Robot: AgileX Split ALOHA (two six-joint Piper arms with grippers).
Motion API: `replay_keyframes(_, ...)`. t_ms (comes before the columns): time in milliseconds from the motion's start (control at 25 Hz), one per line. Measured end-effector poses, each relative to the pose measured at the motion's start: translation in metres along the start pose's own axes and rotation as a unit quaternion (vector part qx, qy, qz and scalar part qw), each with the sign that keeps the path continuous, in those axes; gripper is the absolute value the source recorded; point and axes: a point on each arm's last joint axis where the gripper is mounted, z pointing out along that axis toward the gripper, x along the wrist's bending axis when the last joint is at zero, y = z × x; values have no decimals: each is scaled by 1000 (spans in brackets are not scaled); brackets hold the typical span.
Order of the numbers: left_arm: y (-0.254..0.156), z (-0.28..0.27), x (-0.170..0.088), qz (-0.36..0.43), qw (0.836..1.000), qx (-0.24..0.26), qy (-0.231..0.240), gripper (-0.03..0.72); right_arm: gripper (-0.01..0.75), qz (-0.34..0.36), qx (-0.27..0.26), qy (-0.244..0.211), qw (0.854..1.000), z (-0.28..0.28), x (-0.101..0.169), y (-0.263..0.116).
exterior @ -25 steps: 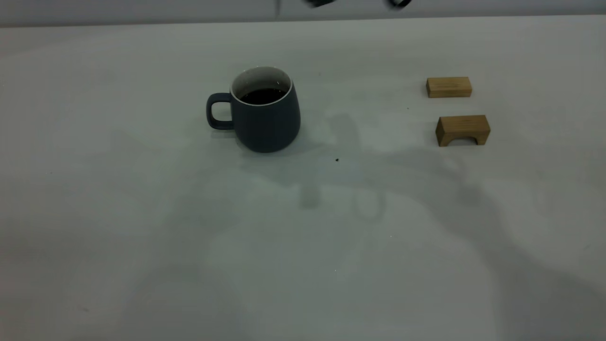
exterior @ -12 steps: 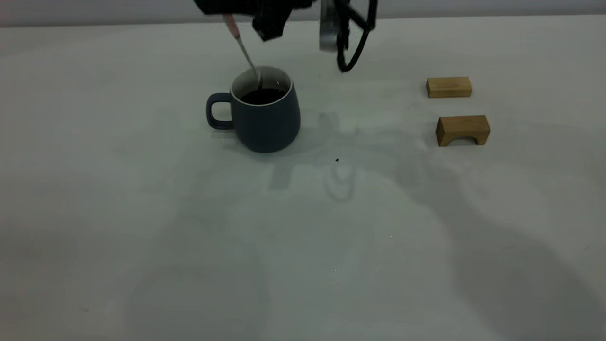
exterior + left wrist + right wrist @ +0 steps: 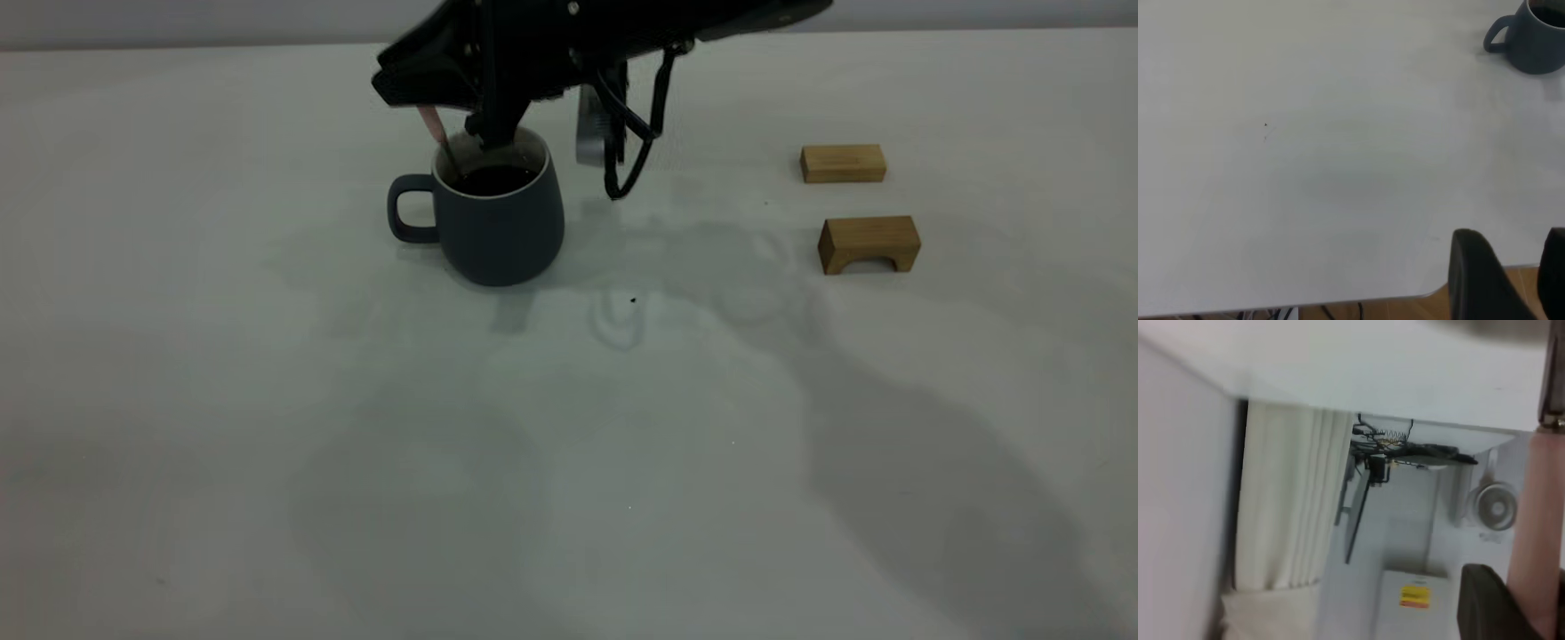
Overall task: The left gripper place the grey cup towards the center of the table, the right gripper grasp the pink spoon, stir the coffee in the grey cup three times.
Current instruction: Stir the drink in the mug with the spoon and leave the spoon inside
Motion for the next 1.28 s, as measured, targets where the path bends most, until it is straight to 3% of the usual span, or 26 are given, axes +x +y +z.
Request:
replay_keyframes(160, 0, 0, 0, 0, 1000, 0, 0, 299, 137, -16, -13, -10, 1000, -14, 9, 11)
replay_keyframes(400, 0, 0, 0, 0, 1000, 0, 1, 299, 137, 110, -36, -25, 993, -23, 11, 20)
replay_keyframes(480, 0, 0, 0, 0, 1000, 0, 1, 299, 137, 115, -33, -32, 992, -19, 8, 16)
replay_keyframes(640, 0, 0, 0, 0, 1000, 0, 1, 299, 137, 10, -13, -29, 999, -13, 5, 10)
replay_keyframes(760, 0, 0, 0, 0, 1000, 0, 1, 299, 137, -86, -7, -23, 996, -16, 8, 11)
replay_keyframes(840, 0, 0, 0, 0, 1000, 0, 1, 299, 137, -100, -5, -31, 995, -22, 11, 15)
replay_keyframes(1120, 0, 0, 0, 0, 1000, 0, 1, 299, 137, 68, -9, -52, 996, -36, 15, 23)
replay_keyframes(1280, 0, 0, 0, 0, 1000, 0, 1, 299, 137, 61, -5, -62, 996, -20, 3, 11)
